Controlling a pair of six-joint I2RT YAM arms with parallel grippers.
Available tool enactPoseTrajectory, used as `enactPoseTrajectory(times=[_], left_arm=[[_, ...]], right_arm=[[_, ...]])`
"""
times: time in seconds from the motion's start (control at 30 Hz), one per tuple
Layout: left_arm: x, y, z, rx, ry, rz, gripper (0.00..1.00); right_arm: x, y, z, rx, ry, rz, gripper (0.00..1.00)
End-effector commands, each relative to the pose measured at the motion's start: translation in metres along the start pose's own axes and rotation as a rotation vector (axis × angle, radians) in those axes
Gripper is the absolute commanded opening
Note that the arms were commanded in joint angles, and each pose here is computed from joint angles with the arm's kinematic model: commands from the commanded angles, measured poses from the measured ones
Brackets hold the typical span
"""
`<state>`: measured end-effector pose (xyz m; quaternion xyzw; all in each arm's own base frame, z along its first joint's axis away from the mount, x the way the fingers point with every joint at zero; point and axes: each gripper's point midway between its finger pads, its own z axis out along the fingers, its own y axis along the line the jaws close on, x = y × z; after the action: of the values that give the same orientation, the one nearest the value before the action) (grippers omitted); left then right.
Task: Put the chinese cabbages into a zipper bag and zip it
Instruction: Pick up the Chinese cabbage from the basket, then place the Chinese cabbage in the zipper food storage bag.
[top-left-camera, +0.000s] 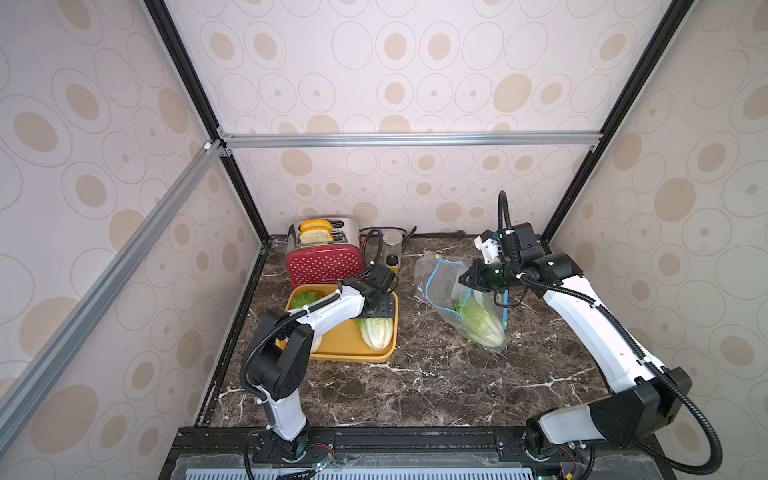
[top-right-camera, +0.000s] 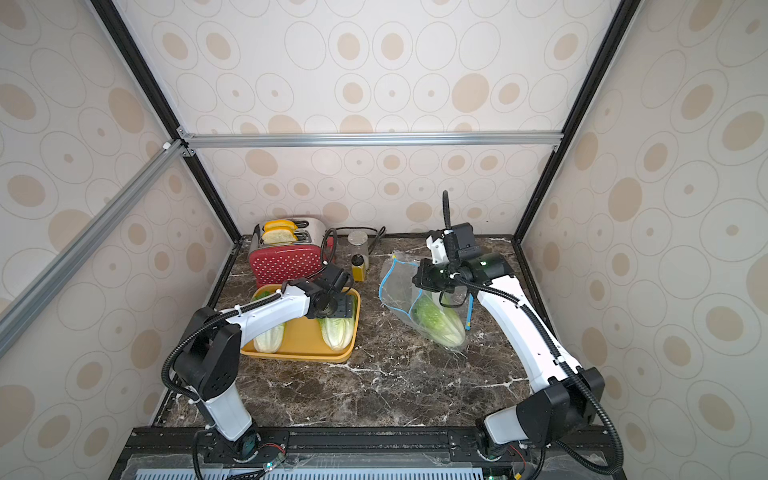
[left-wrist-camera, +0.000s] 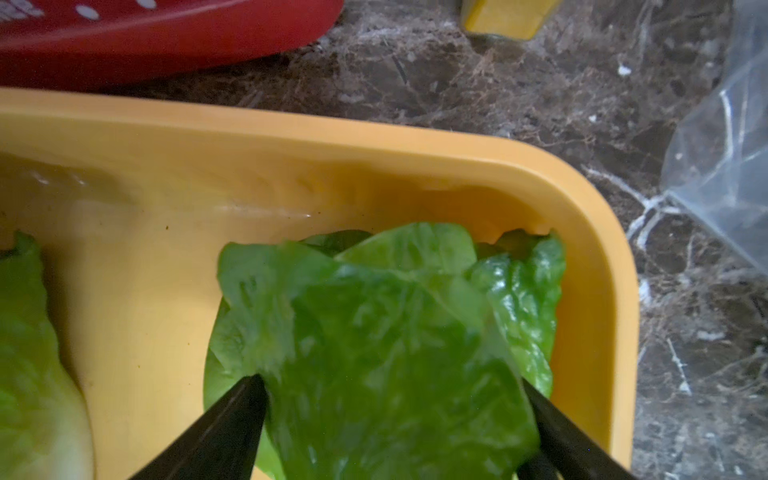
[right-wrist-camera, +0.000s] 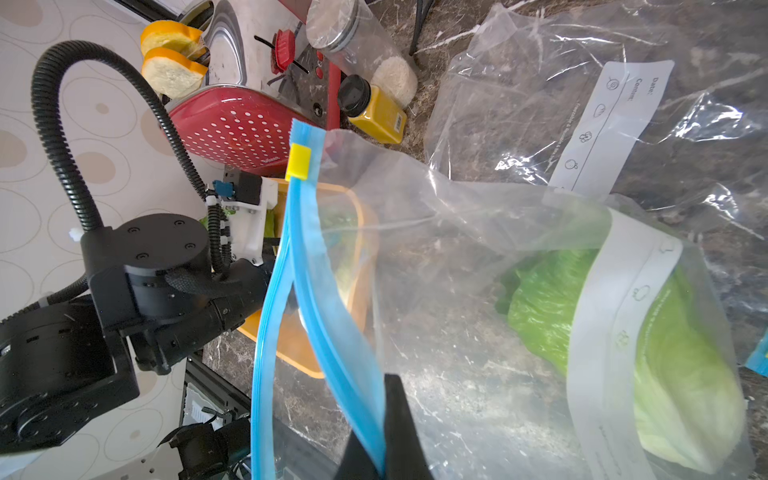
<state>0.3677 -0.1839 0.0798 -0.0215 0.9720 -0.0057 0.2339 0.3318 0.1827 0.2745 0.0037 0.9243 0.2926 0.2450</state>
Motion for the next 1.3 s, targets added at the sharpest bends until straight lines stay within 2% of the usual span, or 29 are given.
enactPoseTrajectory(times=[0.0, 0.13, 0.3, 0.5, 0.63, 0.77, 0.9, 1.27], left_arm=[[-0.004, 0.010, -0.007, -0.024, -0.036, -0.031, 0.81], [-0.005, 0.013, -0.012, -0.025, -0.042, -0.036, 0.72], [-0.007, 0.013, -0.022, -0.008, -0.062, -0.052, 0.67], [-0.014, 0.021, -0.037, -0.032, -0.093, -0.066, 0.65], [-0.024, 0.026, -0.059, -0.020, -0.155, -0.097, 0.65], [-0.043, 0.032, -0.094, -0.007, -0.240, -0.122, 0.64], [-0.066, 0.028, -0.137, 0.067, -0.340, -0.155, 0.63], [-0.128, -0.018, -0.259, 0.452, -0.619, -0.270, 0.51]], right_arm=[[-0.003, 0.003, -0.003, 0.002, -0.010, -0.006, 0.00], [-0.003, 0.004, -0.005, 0.003, -0.012, -0.010, 0.00], [-0.004, 0.005, -0.009, 0.002, -0.023, -0.012, 0.00], [-0.003, 0.004, -0.012, 0.008, -0.026, -0.016, 0.00], [-0.002, 0.003, -0.010, 0.013, -0.023, -0.013, 0.00], [-0.002, 0.004, -0.011, 0.005, -0.023, -0.010, 0.00], [-0.001, 0.006, -0.011, -0.007, -0.021, 0.000, 0.00], [-0.004, 0.011, -0.008, -0.038, -0.029, 0.028, 0.00]])
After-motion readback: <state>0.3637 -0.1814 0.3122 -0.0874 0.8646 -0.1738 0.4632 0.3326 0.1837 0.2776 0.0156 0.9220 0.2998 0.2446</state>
